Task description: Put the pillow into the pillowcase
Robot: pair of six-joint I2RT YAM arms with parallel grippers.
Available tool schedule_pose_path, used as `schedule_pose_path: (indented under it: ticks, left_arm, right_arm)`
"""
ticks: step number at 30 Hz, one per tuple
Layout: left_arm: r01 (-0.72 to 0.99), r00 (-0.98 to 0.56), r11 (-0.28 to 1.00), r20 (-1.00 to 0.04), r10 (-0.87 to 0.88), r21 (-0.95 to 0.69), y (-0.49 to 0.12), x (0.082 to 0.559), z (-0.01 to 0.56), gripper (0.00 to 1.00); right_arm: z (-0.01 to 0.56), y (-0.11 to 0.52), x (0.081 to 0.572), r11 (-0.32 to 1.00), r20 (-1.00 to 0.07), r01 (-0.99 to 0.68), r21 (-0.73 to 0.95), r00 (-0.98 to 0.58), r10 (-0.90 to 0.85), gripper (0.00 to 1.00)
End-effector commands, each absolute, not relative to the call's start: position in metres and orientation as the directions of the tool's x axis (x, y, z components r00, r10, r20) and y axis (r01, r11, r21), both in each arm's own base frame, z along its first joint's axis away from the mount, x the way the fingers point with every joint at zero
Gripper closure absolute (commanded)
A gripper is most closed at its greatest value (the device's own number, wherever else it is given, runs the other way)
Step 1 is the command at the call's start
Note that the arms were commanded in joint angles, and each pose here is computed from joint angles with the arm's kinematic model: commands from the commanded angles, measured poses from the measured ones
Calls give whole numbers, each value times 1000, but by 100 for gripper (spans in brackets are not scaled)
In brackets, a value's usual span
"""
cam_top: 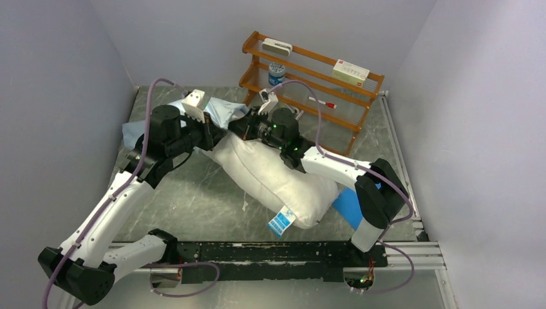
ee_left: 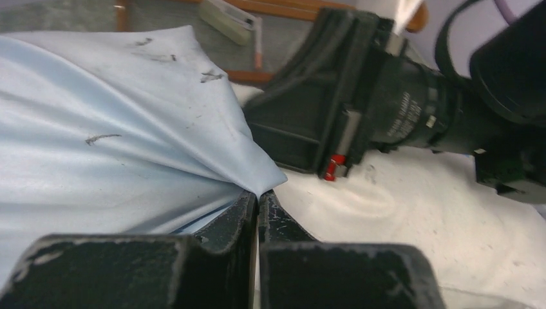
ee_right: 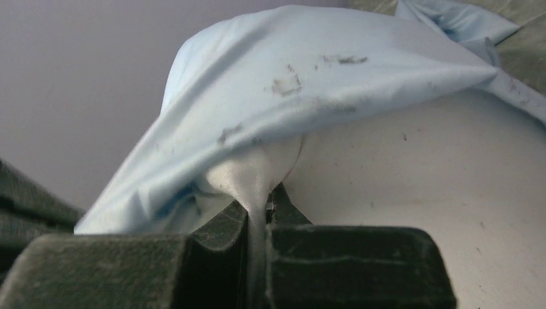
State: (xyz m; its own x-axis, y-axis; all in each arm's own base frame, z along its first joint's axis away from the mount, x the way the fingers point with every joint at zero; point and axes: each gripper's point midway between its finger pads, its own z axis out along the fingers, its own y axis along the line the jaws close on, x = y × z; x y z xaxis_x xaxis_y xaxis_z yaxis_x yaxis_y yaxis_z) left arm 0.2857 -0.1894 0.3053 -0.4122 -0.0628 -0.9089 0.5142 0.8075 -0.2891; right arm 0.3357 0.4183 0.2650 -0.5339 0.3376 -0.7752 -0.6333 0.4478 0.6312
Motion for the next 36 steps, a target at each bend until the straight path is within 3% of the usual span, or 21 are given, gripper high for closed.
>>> schedule_pose_path:
  ticks: [1,10,13,16,18,21,25,30,36]
  left_arm:
    - [745,-420,531,-903,-95,-402,-241,243,333,95]
    - [815,-435,345,-885,-168,-466,-254,211,378,95]
    - [806,-449,355,-880,-157,-474,-254,213,374,95]
    - [761,-474,442,-872,-122,-475,-247,223,356,95]
    - [736,-458,506,-881,-115,-449,-238,227,355,88]
    - [686,-398,593,-900,-179,-422,-220,233,371,62]
    - [600,-331,695,-914,-235,-396,-197,244,392,50]
    - [462,-330,820,-924,-194,-338,-173,265,383,42]
    - [339,-409,918,-911,-53,-206,-155,292,340,38]
  right_arm:
    - [332,409,357,389,-734,-654,648,-401,548,100]
    - [350,371,363,428,-716,-630,648,-313,624,100]
    - [356,376,348,403,-756,-696,594,-314,574,100]
    - [331,392,317,384,-838,-771,508,-338,429,100]
    - [301,400,301,387,-883,-800,458,-358,304,100]
    - [255,405,282,388,-917,-831,398,-376,134,100]
    - [221,400,267,415,-919,-838,354,-393,-9,80]
    - [229,383,244,368,-909,-859,356,-410,-76,44]
    - [228,342,246,418,-858,-817,397,-492,-146,25]
